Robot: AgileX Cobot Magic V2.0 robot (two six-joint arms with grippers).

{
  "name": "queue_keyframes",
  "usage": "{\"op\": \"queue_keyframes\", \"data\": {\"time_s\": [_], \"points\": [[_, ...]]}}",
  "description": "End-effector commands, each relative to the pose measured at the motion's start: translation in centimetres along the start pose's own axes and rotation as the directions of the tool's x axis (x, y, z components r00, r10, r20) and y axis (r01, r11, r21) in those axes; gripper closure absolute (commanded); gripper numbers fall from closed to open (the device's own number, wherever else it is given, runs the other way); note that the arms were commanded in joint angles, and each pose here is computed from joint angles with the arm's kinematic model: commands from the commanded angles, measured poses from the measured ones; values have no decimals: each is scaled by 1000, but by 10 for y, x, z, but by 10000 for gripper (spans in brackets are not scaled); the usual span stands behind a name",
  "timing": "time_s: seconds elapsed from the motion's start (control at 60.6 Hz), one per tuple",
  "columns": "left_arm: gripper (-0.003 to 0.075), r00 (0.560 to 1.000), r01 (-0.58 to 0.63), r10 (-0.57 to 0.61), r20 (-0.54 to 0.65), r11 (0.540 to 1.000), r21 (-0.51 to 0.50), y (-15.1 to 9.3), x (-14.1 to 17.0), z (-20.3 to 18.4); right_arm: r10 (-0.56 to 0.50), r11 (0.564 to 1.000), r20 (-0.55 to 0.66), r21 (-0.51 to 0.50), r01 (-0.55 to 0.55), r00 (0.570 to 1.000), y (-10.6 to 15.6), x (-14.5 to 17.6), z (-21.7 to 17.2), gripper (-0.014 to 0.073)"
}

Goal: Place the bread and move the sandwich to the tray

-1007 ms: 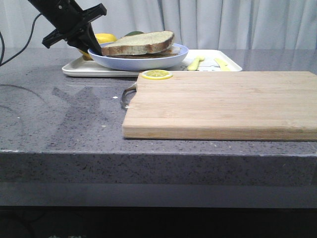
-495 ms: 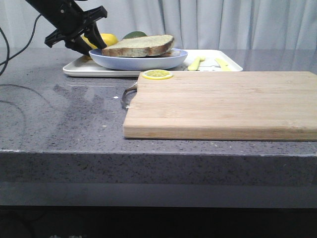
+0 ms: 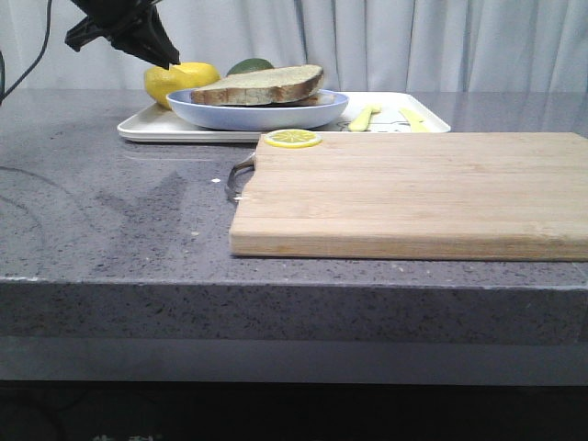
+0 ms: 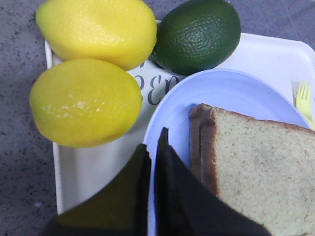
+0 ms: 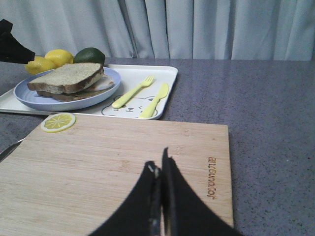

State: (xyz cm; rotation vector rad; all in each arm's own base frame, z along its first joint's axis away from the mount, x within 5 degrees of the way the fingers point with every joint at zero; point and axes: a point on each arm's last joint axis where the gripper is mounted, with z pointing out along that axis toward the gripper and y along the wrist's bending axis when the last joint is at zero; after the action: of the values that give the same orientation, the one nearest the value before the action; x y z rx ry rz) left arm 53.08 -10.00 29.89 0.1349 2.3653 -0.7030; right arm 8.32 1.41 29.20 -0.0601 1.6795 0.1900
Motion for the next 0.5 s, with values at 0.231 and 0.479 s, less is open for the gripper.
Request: {"op": "queue_keyframes", "data": {"time_s": [0.231, 0.479], "points": [[741, 959, -138, 115, 260, 988, 72, -66, -34, -112, 24, 1000, 10, -12, -24, 1000, 2, -8, 0, 664], [741, 933, -218, 160, 323, 964, 151, -118, -32, -152, 54, 993, -218, -94, -76, 974, 10, 13, -3, 664]]}}
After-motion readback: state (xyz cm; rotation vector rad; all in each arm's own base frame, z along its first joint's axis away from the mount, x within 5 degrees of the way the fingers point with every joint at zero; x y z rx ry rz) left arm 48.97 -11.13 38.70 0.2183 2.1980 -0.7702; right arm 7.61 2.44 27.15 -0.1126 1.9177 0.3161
